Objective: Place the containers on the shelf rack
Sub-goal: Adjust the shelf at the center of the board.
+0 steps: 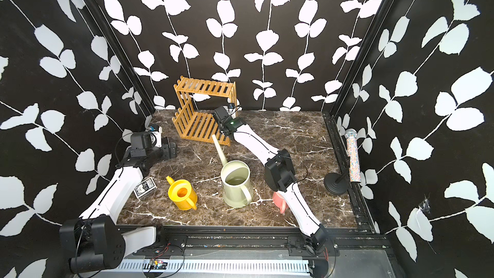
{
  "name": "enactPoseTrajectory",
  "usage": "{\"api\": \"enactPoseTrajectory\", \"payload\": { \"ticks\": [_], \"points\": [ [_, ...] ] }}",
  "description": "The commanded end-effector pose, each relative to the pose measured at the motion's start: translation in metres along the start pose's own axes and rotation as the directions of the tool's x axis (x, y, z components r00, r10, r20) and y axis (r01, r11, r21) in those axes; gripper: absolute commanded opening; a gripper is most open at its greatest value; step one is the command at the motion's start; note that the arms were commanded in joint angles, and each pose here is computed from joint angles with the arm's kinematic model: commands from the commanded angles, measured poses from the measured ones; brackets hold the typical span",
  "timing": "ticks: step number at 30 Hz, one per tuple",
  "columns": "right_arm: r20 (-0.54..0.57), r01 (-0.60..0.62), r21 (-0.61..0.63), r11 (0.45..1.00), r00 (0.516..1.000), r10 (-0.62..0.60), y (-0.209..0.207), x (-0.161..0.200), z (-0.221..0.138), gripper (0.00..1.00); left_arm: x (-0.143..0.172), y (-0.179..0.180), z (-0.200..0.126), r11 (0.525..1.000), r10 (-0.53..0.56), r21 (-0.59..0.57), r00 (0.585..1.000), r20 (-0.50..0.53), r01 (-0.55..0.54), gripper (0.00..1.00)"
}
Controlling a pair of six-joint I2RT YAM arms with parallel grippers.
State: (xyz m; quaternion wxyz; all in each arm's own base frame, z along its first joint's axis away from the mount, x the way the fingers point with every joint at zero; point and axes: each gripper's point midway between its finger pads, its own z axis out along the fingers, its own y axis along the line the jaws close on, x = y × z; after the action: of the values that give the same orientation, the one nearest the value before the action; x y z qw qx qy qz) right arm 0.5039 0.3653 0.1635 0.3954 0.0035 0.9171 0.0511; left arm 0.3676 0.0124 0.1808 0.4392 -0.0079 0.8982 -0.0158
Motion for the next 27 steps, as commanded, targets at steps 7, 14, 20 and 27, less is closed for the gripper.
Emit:
{"api": "enactPoseTrajectory", "payload": {
  "ticks": [7, 14, 20, 27],
  "points": [
    [0.012, -0.042, 0.121, 0.992, 0.999, 0.041, -0.055, -0.012, -0.006, 0.46, -0.006, -0.003, -0.006, 0.999, -0.023, 0.025, 0.999, 0.026, 0.022, 0.98],
    [0.034, -0.096, 0.159, 0.983, 0.995, 0.092, -0.092, -0.016, -0.011, 0.28, -0.005, -0.004, -0.005, 0.999, -0.025, 0.031, 0.999, 0.023, 0.024, 0.98],
    [0.017, -0.095, 0.179, 0.979, 0.995, 0.093, -0.114, -0.009, -0.015, 0.23, -0.005, -0.005, -0.006, 0.999, -0.023, 0.040, 0.999, 0.028, 0.021, 0.98],
    [0.030, -0.148, 0.132, 0.980, 0.989, 0.145, -0.146, -0.005, -0.029, 0.22, -0.004, -0.006, -0.004, 0.999, -0.018, 0.042, 1.000, 0.024, 0.017, 0.99]
  ]
}}
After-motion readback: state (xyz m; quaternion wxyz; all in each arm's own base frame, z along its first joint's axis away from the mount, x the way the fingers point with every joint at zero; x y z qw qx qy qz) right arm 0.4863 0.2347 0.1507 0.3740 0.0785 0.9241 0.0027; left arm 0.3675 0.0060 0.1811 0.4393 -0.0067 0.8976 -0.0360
